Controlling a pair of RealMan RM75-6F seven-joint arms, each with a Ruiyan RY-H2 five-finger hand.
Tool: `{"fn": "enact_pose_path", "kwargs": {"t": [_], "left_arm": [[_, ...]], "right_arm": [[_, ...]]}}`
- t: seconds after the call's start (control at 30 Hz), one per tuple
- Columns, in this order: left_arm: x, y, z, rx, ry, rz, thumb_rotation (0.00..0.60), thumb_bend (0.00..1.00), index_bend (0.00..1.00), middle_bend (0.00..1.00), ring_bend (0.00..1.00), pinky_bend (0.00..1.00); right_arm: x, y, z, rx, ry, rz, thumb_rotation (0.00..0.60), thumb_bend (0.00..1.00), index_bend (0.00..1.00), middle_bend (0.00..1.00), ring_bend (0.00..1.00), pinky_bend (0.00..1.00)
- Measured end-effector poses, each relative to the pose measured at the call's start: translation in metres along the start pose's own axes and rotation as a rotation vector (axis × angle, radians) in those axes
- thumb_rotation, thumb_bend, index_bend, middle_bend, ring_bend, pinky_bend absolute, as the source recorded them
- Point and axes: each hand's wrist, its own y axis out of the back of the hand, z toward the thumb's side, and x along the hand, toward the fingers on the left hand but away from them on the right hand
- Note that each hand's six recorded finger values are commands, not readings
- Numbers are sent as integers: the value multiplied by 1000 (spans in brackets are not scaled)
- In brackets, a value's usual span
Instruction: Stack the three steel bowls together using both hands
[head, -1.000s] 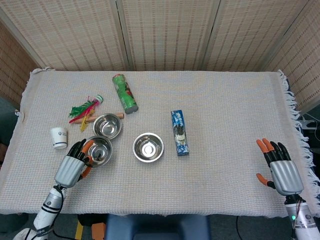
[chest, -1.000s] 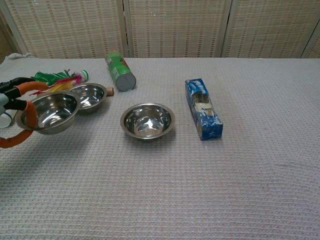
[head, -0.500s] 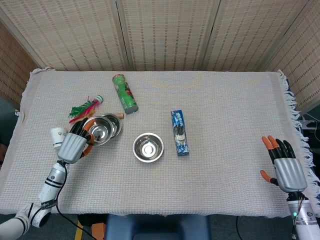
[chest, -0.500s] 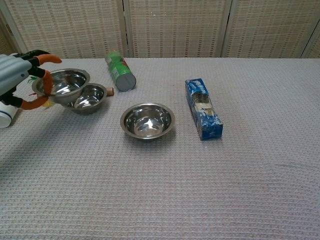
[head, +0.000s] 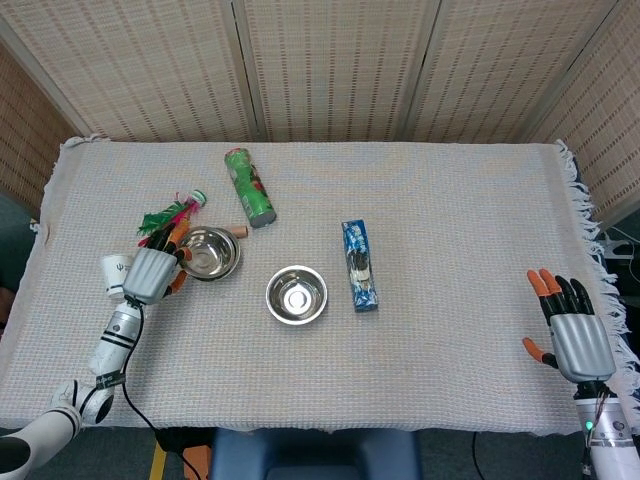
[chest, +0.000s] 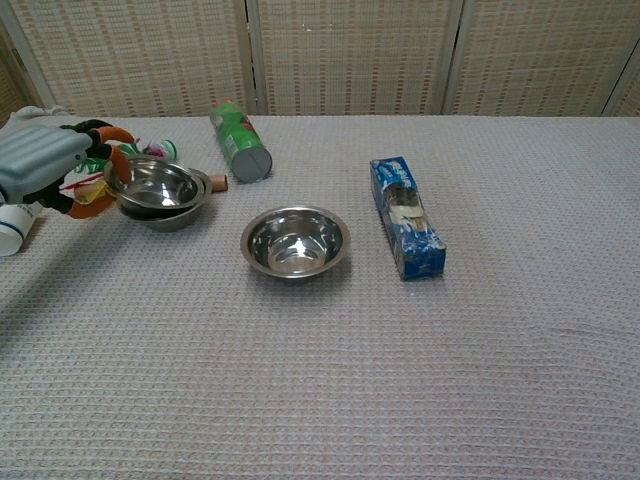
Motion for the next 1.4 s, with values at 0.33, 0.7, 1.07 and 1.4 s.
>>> {"fn": "enact_pose_path", "kwargs": {"t": [0.33, 0.7, 1.07, 1.4], "left_arm": [[-9, 7, 22, -114, -56, 19, 600, 400, 0, 12, 0, 163], [-87, 22, 19, -135, -31, 14, 600, 402, 0, 13, 0, 163], [-131, 36, -12, -90, 83, 20, 600, 404, 0, 12, 0, 163], [-134, 43, -24, -84, 111, 35, 600, 404, 0, 13, 0, 163]], "right_arm": [[-2, -6, 9, -3, 32, 19, 600, 116, 0, 0, 0, 0], [-37, -29, 87, -28, 313, 93, 600, 116, 0, 0, 0, 0], [-64, -44, 191, -56, 636, 101, 600, 117, 268, 0, 0, 0], [-93, -75, 252, -63, 744, 114, 600, 158, 325, 0, 0, 0]]}}
